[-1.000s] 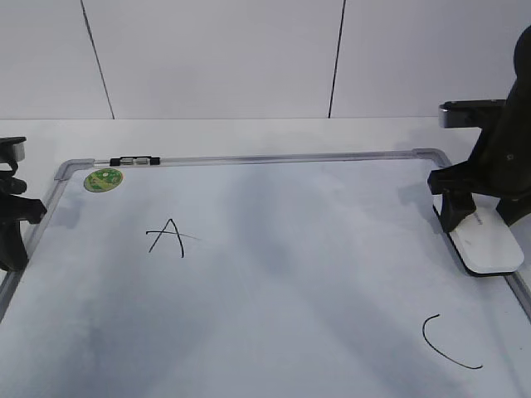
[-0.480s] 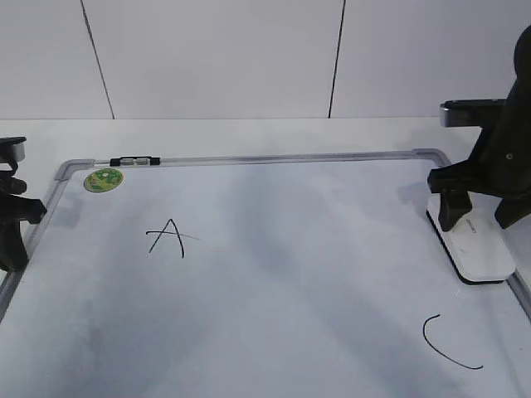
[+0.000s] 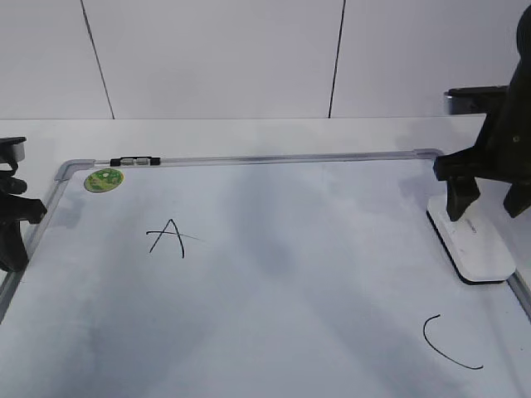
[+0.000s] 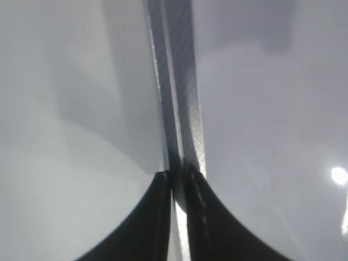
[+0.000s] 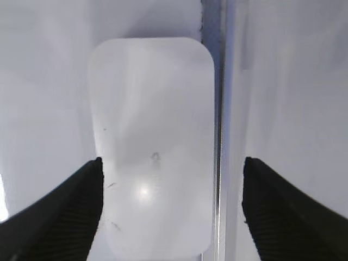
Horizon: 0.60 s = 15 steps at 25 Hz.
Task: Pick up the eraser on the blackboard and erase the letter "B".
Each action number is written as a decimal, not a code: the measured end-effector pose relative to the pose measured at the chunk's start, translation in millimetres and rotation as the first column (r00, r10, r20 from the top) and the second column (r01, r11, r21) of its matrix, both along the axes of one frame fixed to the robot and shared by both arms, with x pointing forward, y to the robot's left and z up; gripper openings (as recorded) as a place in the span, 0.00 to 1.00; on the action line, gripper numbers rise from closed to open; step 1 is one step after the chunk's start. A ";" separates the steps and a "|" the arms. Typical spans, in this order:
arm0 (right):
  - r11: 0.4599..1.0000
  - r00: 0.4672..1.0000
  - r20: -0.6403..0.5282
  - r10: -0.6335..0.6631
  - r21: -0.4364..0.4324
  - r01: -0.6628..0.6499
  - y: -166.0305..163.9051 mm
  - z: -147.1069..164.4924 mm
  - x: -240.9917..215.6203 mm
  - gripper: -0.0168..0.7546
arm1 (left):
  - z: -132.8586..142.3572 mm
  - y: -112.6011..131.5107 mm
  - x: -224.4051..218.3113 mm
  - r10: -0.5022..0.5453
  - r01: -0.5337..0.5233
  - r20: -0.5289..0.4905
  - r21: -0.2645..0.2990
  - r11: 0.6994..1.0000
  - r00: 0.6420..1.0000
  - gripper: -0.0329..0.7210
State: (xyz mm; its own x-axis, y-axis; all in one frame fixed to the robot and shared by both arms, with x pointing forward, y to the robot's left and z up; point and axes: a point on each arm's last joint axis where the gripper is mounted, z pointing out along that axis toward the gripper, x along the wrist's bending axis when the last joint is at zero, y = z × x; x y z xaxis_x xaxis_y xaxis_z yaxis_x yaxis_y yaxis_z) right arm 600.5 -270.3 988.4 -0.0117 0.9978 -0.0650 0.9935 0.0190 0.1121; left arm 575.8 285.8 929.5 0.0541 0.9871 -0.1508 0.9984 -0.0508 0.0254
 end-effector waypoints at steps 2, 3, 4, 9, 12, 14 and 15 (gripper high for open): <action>1.000 1.000 -0.012 -0.010 0.014 0.010 1.5 8.3 1.6 0.79 | 0.0 0.0 0.0 0.000 0.000 0.000 0.000 1.000 1.000 0.11; 1.000 1.000 -0.012 -0.015 0.023 0.015 2.4 12.8 2.8 0.79 | 0.0 0.0 -0.2 0.000 0.000 -0.002 0.000 1.000 1.000 0.11; 0.999 1.000 -0.019 -0.020 0.033 0.020 3.3 16.9 3.3 0.79 | 0.0 0.0 -0.2 0.000 0.000 -0.002 0.000 1.000 1.000 0.11; 0.997 0.999 -0.026 -0.024 0.074 0.025 7.4 33.3 6.5 0.79 | 0.0 -0.3 -0.1 0.002 -0.002 -0.002 -0.003 1.000 1.000 0.11; 0.997 0.999 -0.028 -0.020 0.074 0.022 7.4 34.4 6.5 0.78 | 0.1 -0.4 -0.1 0.003 -0.003 -0.002 -0.005 1.000 1.000 0.11; 0.997 0.999 -0.028 -0.018 0.073 0.020 7.4 34.4 6.5 0.78 | 0.1 -0.5 -0.1 0.004 -0.004 -0.002 -0.005 1.000 1.000 0.11; 0.997 0.999 -0.028 -0.016 0.073 0.018 7.4 34.4 6.5 0.78 | 0.1 -0.6 -0.1 0.005 -0.005 -0.002 -0.007 1.000 1.000 0.11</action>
